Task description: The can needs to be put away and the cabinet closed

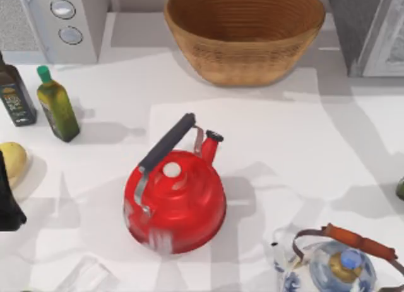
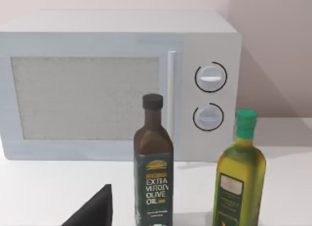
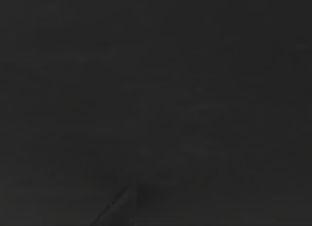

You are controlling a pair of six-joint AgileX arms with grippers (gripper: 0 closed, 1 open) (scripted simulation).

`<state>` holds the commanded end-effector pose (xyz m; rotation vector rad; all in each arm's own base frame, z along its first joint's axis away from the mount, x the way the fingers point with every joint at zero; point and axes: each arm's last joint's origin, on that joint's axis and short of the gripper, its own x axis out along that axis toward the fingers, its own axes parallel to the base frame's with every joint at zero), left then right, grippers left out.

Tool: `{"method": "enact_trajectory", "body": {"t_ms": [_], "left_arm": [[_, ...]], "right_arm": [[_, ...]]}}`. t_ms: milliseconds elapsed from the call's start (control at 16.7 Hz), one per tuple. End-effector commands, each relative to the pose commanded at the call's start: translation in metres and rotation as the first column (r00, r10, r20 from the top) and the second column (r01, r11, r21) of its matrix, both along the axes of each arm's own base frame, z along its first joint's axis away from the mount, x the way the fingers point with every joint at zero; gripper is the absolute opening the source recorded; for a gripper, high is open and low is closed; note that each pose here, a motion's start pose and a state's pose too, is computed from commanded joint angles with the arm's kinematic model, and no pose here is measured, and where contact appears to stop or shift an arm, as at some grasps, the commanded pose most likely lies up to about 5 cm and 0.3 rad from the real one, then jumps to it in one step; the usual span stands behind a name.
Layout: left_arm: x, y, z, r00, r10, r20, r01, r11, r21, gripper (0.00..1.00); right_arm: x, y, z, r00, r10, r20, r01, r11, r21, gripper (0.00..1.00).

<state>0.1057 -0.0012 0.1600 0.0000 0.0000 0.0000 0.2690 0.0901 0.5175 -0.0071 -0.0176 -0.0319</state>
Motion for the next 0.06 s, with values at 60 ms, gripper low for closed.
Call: {"method": "enact_trajectory", "body": {"t_ms": [60], "left_arm": [[0.0000,0.0000,0.0000,1.000,0.000,0.000,0.000,1.000,0.000,1.00]], "right_arm": [[0.0019,-0.0002,-0.0001,1.000,0.000,0.000,0.000,1.000,0.000,1.00]]}}
